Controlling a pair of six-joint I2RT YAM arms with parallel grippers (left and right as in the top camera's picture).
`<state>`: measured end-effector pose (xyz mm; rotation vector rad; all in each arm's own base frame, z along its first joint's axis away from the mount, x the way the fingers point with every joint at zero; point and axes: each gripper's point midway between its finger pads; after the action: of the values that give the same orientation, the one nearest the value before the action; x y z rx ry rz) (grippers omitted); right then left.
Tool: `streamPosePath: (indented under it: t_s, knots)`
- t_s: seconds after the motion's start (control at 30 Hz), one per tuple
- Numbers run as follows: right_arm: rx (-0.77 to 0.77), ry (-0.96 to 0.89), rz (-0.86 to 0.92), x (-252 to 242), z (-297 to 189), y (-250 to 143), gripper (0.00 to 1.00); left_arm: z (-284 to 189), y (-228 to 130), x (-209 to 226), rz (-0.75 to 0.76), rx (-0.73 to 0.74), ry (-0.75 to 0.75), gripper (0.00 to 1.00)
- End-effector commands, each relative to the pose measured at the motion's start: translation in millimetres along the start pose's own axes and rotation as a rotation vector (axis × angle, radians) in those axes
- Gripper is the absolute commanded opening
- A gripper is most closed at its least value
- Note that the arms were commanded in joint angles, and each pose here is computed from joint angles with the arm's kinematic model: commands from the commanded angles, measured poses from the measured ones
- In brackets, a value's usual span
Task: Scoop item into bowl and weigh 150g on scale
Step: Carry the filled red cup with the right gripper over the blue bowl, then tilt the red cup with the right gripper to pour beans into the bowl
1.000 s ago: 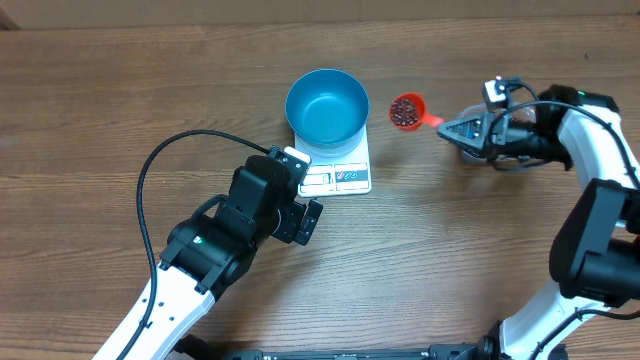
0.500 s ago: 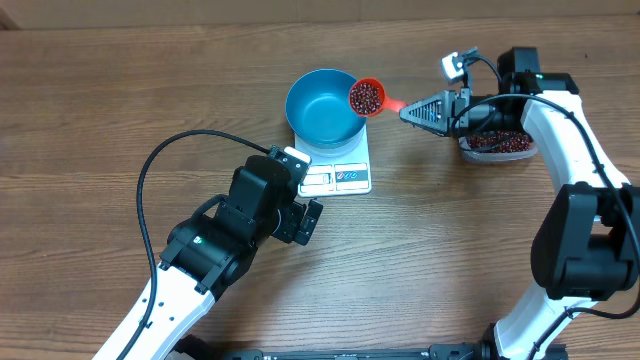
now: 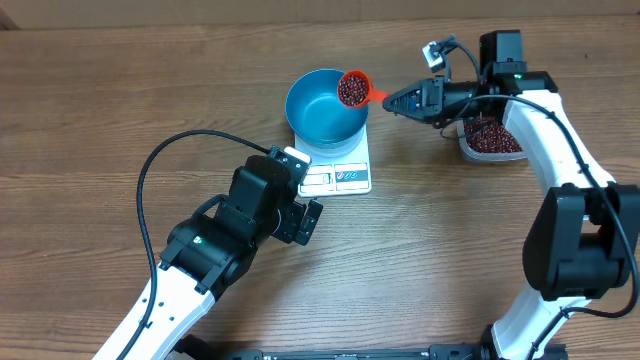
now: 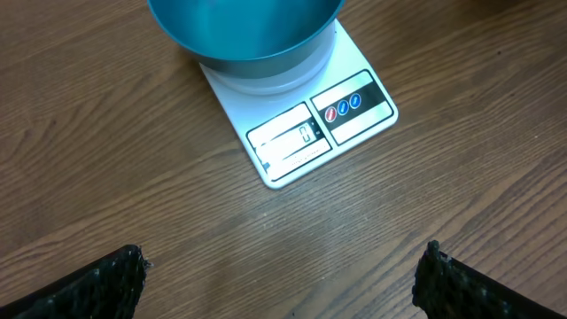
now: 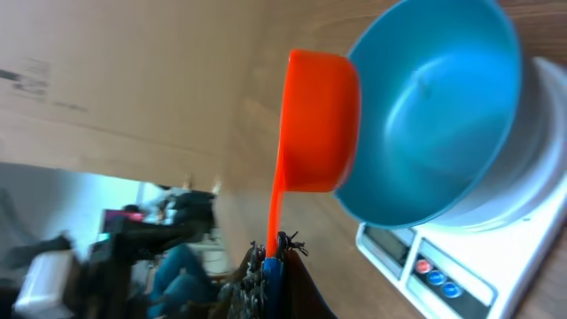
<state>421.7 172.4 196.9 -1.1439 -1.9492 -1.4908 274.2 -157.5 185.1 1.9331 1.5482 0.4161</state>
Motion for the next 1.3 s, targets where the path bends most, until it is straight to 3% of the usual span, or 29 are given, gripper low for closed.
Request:
streamPosePath:
  t_s: [0.0,0.5,1.27]
  knots:
    - [0.014,-0.099,-0.047,-8.8,7.6,7.6,0.04,0.6,0.4,-1.0,0.015,0.001,-0.01,0.99]
    - [0.009,-0.212,-0.119,-24.9,12.8,15.7,0.04,0.6,0.4,-1.0,0.015,0.001,-0.01,0.99]
    - [0.01,-0.215,-0.127,-25.4,12.7,15.8,0.04,0.6,0.5,-1.0,0.015,0.001,-0.01,1.0]
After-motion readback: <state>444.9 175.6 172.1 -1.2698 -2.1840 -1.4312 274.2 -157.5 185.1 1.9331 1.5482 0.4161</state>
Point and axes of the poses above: each gripper's point midway between its finger pads, its own z axis out along the fingers, its own x axis along the line the jaws close on, y = z × x, and after that the axes turned 14 degrees about -z, right-handed
